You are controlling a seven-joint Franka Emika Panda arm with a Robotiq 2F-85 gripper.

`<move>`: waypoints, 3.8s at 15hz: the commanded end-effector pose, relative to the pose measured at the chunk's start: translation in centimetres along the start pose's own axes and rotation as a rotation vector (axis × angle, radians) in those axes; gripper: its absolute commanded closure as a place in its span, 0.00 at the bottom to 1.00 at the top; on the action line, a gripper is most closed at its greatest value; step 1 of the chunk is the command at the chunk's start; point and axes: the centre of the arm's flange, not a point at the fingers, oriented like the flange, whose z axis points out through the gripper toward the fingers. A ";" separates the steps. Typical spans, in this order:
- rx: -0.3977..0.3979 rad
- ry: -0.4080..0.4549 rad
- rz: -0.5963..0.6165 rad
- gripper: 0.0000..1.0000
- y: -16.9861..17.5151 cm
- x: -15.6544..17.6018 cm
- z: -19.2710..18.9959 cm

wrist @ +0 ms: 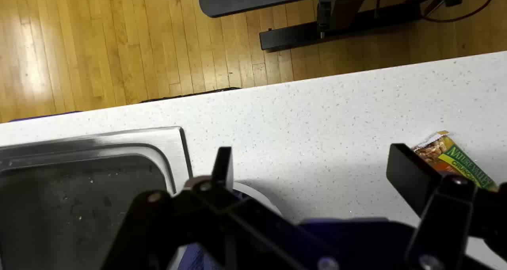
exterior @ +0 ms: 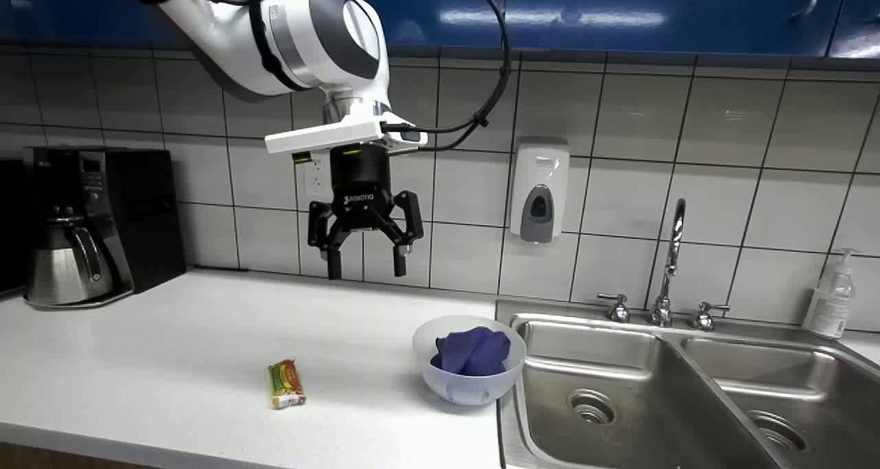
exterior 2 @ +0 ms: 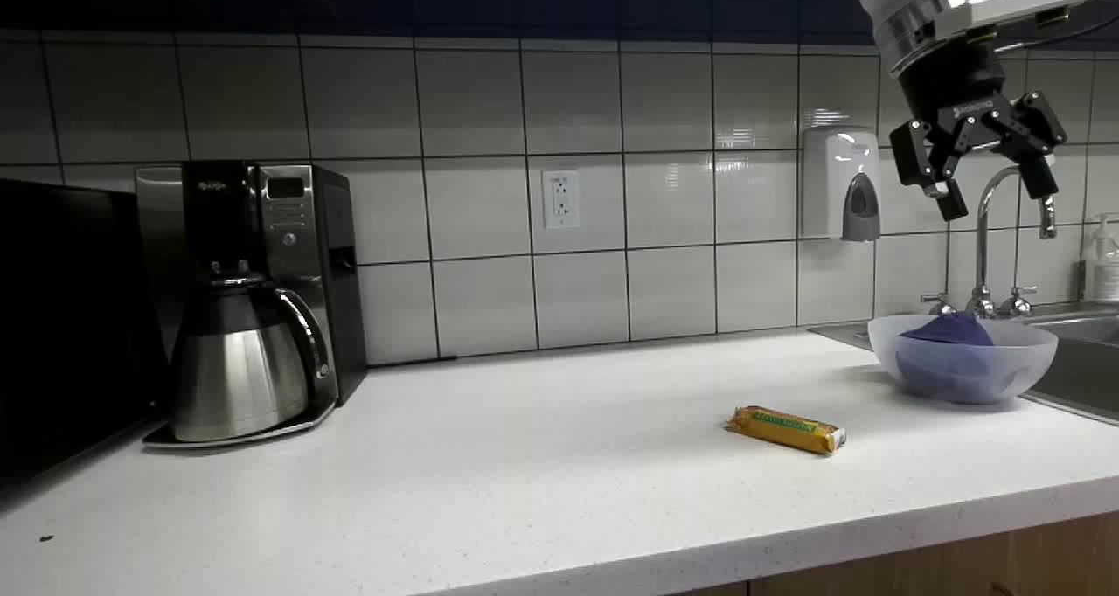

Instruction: Remove the towel from the bowl

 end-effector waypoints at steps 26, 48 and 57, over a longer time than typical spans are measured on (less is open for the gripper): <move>0.044 0.226 0.196 0.00 8.8 7.6 3.7; 0.154 0.321 0.470 0.00 12.5 17.2 15.0; 0.140 0.263 0.473 0.00 11.6 17.5 18.6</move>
